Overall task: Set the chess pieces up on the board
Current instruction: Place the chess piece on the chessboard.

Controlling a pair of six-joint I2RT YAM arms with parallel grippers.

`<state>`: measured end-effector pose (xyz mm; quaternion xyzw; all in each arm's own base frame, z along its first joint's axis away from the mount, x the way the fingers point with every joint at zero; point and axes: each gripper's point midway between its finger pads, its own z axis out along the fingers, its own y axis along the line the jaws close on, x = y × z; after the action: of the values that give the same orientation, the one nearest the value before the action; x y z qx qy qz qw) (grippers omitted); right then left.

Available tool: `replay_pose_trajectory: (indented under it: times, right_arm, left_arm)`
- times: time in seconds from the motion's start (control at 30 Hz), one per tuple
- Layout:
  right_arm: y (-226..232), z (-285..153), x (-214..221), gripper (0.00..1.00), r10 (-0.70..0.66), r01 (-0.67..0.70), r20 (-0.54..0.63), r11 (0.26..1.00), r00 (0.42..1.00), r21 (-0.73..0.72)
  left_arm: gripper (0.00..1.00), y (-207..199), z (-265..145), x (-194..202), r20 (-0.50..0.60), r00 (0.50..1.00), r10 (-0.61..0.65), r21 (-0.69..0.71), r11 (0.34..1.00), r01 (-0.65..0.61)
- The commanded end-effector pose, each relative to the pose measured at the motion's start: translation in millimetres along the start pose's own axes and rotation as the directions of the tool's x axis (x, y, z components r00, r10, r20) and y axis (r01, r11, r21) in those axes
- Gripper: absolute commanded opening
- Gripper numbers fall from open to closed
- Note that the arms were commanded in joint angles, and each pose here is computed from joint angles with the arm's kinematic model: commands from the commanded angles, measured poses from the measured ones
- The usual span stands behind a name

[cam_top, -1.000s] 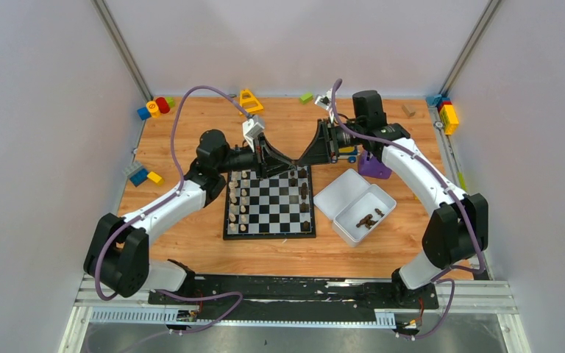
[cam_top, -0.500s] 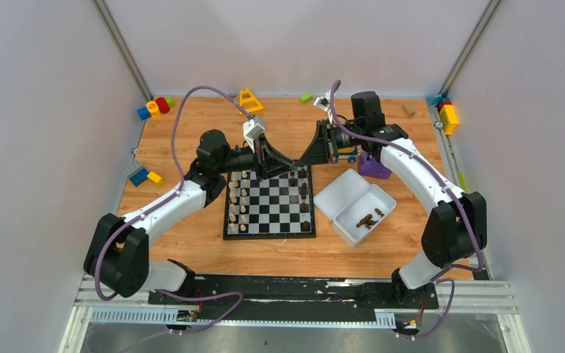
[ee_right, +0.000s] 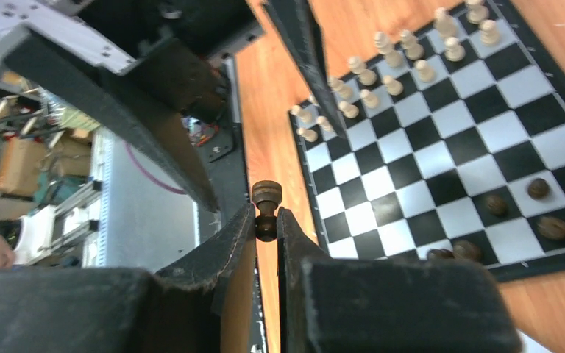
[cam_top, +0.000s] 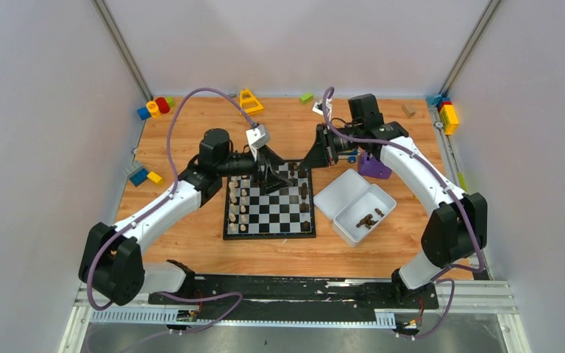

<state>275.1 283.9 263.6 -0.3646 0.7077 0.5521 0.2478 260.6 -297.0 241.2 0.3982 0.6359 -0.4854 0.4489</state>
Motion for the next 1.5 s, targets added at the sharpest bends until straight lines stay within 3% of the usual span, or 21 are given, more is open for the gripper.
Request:
replay_pose_trajectory:
  times: [0.0, 0.17, 0.3, 0.5, 0.73, 0.93, 1.27, 1.47]
  right_arm:
    - [-13, -15, -1, 0.00, -0.133, 0.145, -0.078, 0.974, 0.988, 0.175]
    - [-44, -17, 18, 0.00, -0.112, 0.196, -0.244, 0.915, 0.963, 0.354]
    - [-59, -6, 26, 0.00, -0.110, 0.274, -0.373, 0.865, 0.921, 0.420]
    - [-85, 22, 38, 0.01, -0.081, 0.363, -0.531, 0.814, 0.844, 0.453]
    - [-113, 50, 55, 0.02, -0.046, 0.476, -0.705, 0.769, 0.708, 0.428]
    - [-138, 59, 79, 0.01, 0.001, 0.539, -0.804, 0.742, 0.594, 0.399]
    - [-160, 61, 96, 0.00, 0.036, 0.594, -0.861, 0.710, 0.507, 0.379]
    - [-166, 63, 104, 0.00, 0.050, 0.597, -0.872, 0.710, 0.486, 0.374]
  left_arm:
    - [0.98, 0, -29, -9, -0.103, 0.980, 0.172, -0.067, 0.981, -0.180]
    - [1.00, 32, -75, 8, -0.287, 0.935, 0.209, -0.282, 0.914, -0.290]
    - [1.00, 54, -121, 2, -0.318, 0.936, 0.148, -0.443, 0.850, -0.285]
    - [1.00, 57, -164, 5, -0.372, 0.928, 0.017, -0.578, 0.778, -0.246]
    - [1.00, 54, -193, 18, -0.335, 0.928, -0.164, -0.649, 0.754, -0.101]
    - [1.00, 50, -205, 16, -0.296, 0.939, -0.176, -0.675, 0.734, -0.075]
    - [1.00, 48, -210, 12, -0.265, 0.953, -0.149, -0.686, 0.723, -0.078]
    - [1.00, 49, -209, 10, -0.261, 0.955, -0.143, -0.684, 0.725, -0.078]
